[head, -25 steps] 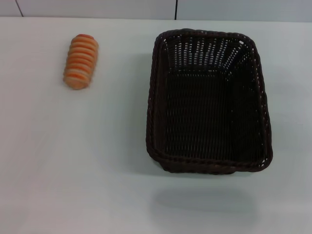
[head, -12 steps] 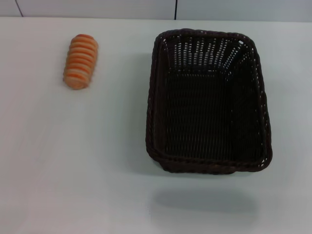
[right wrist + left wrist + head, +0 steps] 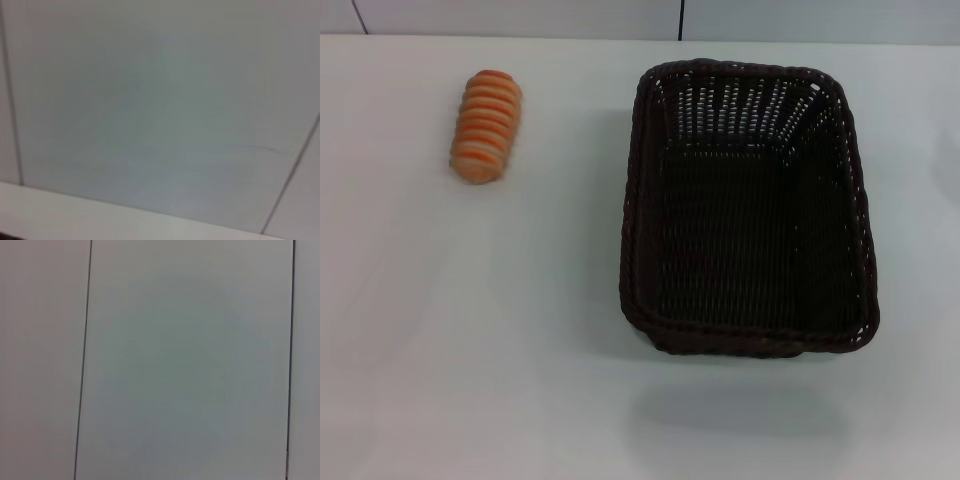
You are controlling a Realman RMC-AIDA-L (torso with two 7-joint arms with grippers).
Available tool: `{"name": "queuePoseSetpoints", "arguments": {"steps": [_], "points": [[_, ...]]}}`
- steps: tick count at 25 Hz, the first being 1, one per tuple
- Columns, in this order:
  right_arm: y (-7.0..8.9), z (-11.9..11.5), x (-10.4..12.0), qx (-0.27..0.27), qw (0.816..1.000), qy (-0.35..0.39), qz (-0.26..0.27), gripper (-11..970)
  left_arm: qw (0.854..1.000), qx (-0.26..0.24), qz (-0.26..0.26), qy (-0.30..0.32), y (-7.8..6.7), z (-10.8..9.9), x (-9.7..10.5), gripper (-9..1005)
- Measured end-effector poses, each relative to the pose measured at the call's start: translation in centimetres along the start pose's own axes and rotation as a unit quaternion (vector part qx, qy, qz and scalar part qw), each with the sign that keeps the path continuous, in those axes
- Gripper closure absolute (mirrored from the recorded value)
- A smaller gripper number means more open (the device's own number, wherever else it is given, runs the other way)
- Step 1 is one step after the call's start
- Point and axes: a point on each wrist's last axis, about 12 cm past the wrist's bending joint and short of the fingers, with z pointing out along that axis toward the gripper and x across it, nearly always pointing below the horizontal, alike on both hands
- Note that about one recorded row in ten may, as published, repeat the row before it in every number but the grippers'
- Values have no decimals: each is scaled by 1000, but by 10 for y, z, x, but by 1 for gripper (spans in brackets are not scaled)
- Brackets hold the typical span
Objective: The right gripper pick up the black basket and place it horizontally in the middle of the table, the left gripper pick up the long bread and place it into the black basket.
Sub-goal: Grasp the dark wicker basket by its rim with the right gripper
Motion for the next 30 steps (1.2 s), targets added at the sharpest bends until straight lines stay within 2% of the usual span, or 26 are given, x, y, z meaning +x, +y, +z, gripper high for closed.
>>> {"name": "queuePoseSetpoints", "arguments": {"steps": [8, 9, 16, 17, 21, 30], "points": [[18, -1, -20, -31, 997, 56, -36, 450, 1000, 4, 3, 0, 0, -3, -1, 156], [24, -2, -25, -40, 996, 70, -49, 449, 1000, 5, 3, -1, 0, -3, -1, 156], [41, -3, -40, -62, 990, 96, -80, 446, 1000, 3, 1, 2, 1, -4, 0, 156], [45, -2, -43, -67, 989, 104, -84, 421, 1000, 4, 3, 4, 1, -4, -1, 156], [50, 4, -44, -73, 986, 123, -89, 319, 1000, 12, 11, -5, 0, -2, -5, 157], [64, 22, -33, -96, 974, 188, -85, 319, 999, 28, 19, -31, -2, 2, -16, 157]]}}
